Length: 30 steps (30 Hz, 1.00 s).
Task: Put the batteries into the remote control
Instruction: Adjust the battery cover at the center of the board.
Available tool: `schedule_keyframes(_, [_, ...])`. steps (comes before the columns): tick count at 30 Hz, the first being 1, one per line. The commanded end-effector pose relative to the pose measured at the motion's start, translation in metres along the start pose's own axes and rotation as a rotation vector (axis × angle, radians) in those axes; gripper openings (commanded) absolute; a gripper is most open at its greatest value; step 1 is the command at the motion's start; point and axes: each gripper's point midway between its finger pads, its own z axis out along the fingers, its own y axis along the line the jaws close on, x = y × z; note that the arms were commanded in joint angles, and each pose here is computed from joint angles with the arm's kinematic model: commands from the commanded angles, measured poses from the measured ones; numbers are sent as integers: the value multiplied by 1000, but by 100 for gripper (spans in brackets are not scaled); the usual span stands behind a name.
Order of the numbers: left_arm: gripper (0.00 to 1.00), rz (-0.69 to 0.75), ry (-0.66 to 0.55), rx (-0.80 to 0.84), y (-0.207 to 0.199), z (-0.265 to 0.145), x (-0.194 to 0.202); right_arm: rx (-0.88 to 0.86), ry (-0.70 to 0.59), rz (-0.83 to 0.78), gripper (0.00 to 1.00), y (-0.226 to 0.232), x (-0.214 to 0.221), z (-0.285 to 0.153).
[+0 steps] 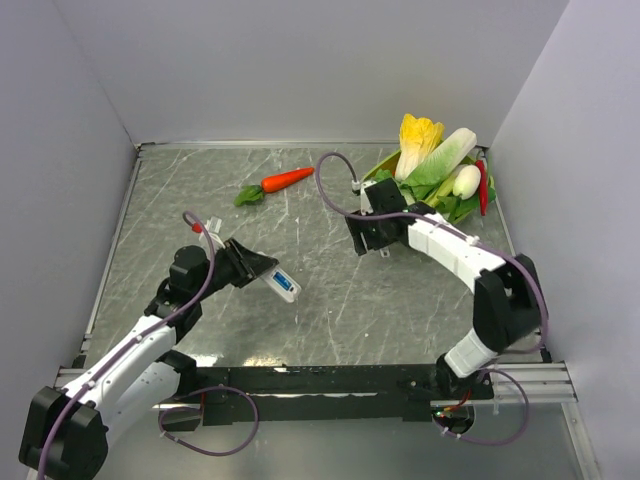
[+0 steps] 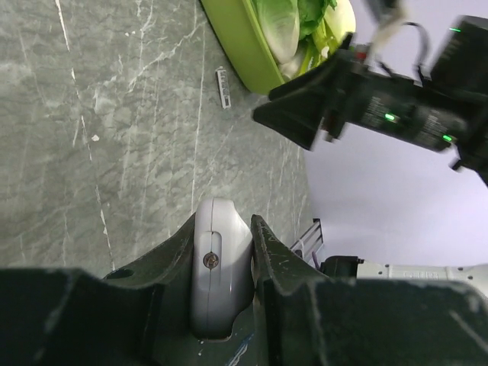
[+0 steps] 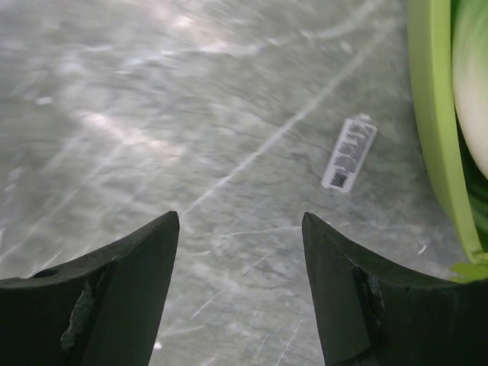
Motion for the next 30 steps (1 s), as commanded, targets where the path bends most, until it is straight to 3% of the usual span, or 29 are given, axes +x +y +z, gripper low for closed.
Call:
schedule_keyframes(1, [1,33,-18,76,-15,-4,-4,128,66,128,73,-29,3,22])
schedule_keyframes(13, [1,32,-14,81,-14,-5,-3,243,195,275,71,-68,19,69])
schedule_keyframes(30, [1,29,-8,81,-13,-6,-1,111,352,281,60,-48,53,81])
